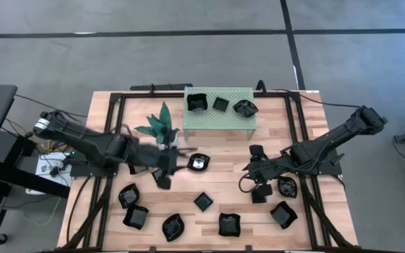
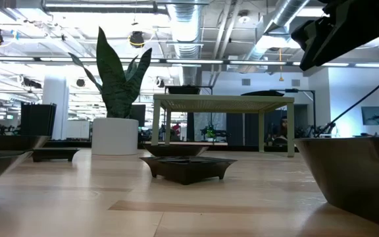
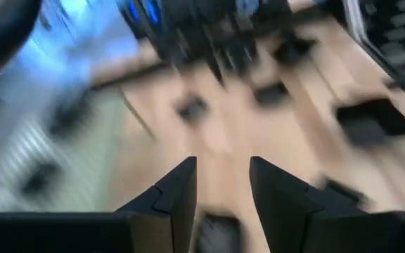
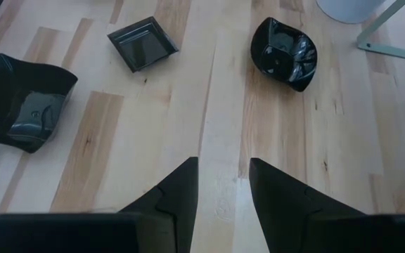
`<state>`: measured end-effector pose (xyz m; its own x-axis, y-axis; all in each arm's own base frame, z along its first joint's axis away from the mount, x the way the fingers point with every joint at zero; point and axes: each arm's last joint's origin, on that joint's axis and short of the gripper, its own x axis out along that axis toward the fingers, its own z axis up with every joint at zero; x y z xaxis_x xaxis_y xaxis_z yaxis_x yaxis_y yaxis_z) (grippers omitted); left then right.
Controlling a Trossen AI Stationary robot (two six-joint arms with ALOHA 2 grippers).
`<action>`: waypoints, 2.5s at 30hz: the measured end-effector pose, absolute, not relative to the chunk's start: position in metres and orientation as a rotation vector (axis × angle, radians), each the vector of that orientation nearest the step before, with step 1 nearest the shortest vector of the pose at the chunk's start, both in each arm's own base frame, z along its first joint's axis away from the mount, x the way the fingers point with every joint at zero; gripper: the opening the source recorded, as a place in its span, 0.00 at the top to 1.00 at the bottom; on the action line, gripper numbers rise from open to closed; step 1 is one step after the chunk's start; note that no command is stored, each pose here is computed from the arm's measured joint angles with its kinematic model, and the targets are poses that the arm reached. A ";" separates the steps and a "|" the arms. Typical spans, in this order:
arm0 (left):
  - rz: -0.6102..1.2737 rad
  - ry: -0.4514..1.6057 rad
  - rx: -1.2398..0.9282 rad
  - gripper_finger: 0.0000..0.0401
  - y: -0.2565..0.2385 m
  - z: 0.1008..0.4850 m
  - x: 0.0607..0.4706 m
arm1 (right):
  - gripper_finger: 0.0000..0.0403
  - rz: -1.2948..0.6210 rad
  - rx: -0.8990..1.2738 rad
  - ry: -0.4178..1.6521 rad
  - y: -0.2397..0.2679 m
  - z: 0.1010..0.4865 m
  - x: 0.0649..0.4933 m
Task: Pick & Place Mini shaped plates
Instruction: Stack the distorted square plate on top of the other distorted square plate on the shelf
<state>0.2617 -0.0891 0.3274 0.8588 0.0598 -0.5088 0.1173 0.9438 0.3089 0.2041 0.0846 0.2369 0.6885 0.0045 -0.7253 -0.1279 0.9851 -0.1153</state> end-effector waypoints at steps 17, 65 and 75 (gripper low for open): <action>0.407 1.494 -0.219 0.65 -0.113 0.226 0.167 | 0.69 0.076 -0.156 0.795 0.085 0.238 0.205; 0.176 1.230 -0.280 0.99 -0.110 0.242 0.212 | 0.69 0.075 -0.156 0.796 0.085 0.238 0.205; -0.016 1.094 0.048 0.99 -0.129 0.282 0.273 | 0.69 0.075 -0.155 0.792 0.085 0.238 0.205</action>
<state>0.2726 -0.1286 0.2819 0.4592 0.0105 -0.8883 0.0373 0.9988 0.0310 0.2054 0.0849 0.2381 0.7004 0.0090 -0.7137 -0.1250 0.9860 -0.1103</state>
